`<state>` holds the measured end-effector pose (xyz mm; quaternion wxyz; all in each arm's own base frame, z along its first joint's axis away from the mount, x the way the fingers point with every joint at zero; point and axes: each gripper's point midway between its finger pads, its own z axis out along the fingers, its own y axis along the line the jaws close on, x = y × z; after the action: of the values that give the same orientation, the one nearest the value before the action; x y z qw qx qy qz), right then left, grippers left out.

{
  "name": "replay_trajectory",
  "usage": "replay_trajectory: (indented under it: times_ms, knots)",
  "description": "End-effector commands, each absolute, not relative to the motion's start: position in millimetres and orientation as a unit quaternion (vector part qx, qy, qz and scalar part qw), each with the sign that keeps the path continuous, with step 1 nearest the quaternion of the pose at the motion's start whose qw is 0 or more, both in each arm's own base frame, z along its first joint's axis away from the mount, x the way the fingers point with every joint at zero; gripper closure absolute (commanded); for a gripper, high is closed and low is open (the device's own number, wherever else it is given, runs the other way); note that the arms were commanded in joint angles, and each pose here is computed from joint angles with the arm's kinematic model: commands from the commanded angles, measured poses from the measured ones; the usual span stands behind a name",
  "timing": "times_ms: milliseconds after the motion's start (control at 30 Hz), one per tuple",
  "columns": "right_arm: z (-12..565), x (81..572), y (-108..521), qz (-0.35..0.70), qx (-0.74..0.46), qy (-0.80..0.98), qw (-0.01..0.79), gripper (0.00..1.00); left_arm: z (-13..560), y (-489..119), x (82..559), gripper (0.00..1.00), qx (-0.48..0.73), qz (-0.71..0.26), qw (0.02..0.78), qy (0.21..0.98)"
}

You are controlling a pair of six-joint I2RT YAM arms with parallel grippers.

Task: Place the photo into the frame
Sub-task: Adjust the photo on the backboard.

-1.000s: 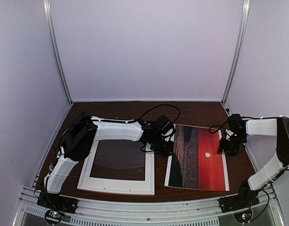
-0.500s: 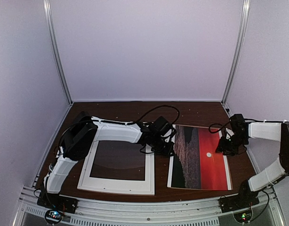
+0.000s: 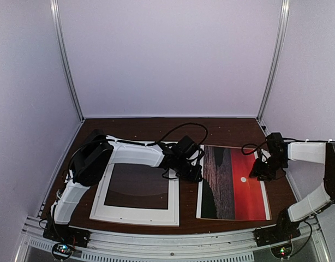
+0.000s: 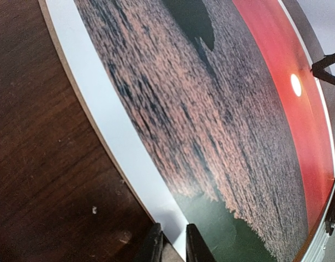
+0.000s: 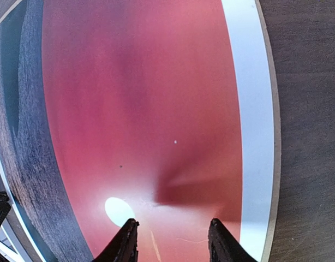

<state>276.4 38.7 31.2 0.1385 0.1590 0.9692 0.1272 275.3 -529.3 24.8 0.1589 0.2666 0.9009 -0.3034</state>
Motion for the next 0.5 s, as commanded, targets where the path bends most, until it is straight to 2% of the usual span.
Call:
replay_trajectory:
  times_ms: [0, 167, 333, 467]
  knots:
    - [36.5, 274.0, 31.1, 0.105, 0.171, 0.969, 0.147, 0.54, 27.0, -511.3, 277.7, 0.80, 0.254, -0.257, 0.164, 0.918]
    - [40.3, 269.2, 16.1, 0.062, 0.182, 0.970, 0.146, 0.47, 28.9, -503.9, 281.2, 0.68, 0.250, -0.241, 0.175, 0.921]
    - [32.3, 267.2, 12.3, 0.049, 0.184, 0.972, 0.135, 0.45, 26.3, -503.6, 281.1, 0.56, 0.250, -0.240, 0.174, 0.922]
    - [18.7, 266.0, 16.8, 0.058, 0.181, 0.975, 0.115, 0.45, 22.4, -503.7, 279.2, 0.51, 0.252, -0.240, 0.167, 0.922]
